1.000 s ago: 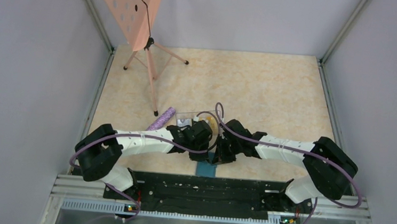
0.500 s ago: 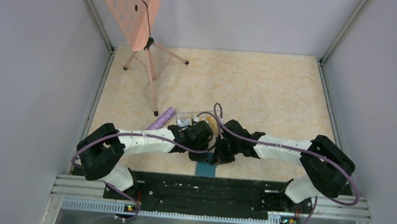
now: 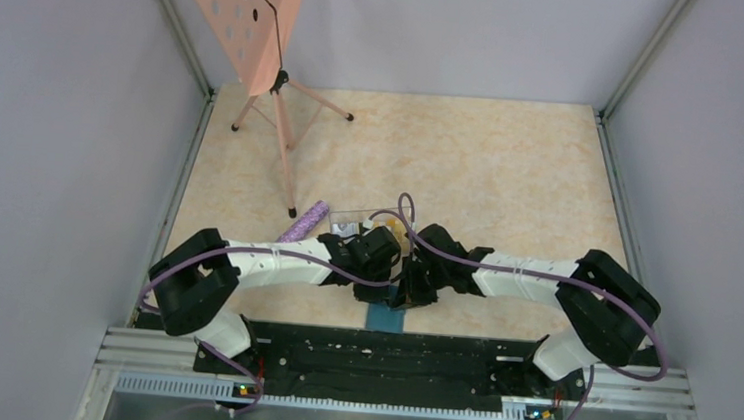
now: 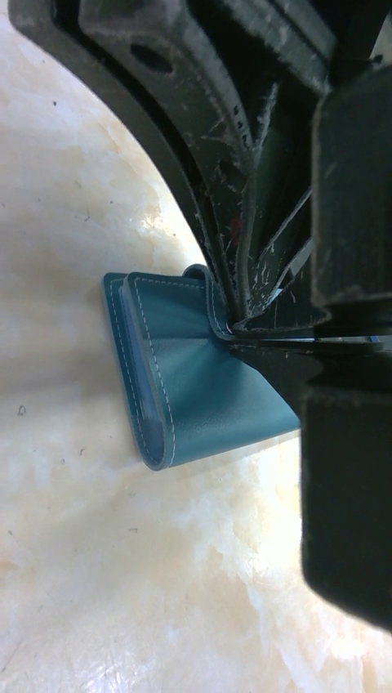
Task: Put the credit cards into the card holder
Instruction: Close the card holder at the corner of the board.
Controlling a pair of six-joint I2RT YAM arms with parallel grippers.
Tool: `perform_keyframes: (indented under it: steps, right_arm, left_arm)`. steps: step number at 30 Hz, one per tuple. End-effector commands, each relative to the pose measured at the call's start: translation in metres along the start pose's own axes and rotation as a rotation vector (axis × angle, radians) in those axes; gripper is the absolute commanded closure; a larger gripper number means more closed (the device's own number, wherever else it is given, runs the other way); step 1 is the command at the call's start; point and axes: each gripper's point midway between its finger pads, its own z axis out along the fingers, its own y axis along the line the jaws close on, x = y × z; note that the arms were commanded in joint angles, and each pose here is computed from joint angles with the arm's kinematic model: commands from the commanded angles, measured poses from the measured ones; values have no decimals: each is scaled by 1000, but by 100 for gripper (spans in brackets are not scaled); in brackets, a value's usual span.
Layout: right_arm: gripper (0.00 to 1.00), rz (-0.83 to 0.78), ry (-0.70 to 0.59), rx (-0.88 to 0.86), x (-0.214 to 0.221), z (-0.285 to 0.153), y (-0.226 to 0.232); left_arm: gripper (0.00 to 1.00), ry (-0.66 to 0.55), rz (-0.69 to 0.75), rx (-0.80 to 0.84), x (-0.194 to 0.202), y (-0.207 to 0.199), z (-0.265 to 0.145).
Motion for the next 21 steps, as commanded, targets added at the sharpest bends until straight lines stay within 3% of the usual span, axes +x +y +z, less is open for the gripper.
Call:
perform_keyframes:
  steps: [1,21]
  right_arm:
    - [100,-16,5,22,2,11,-2]
    - [100,-32,-45,8,-6,0,6]
  left_arm:
    - [100,40,9,-103,11,22,8]
    - [100,90,-7,-182,32,44,19]
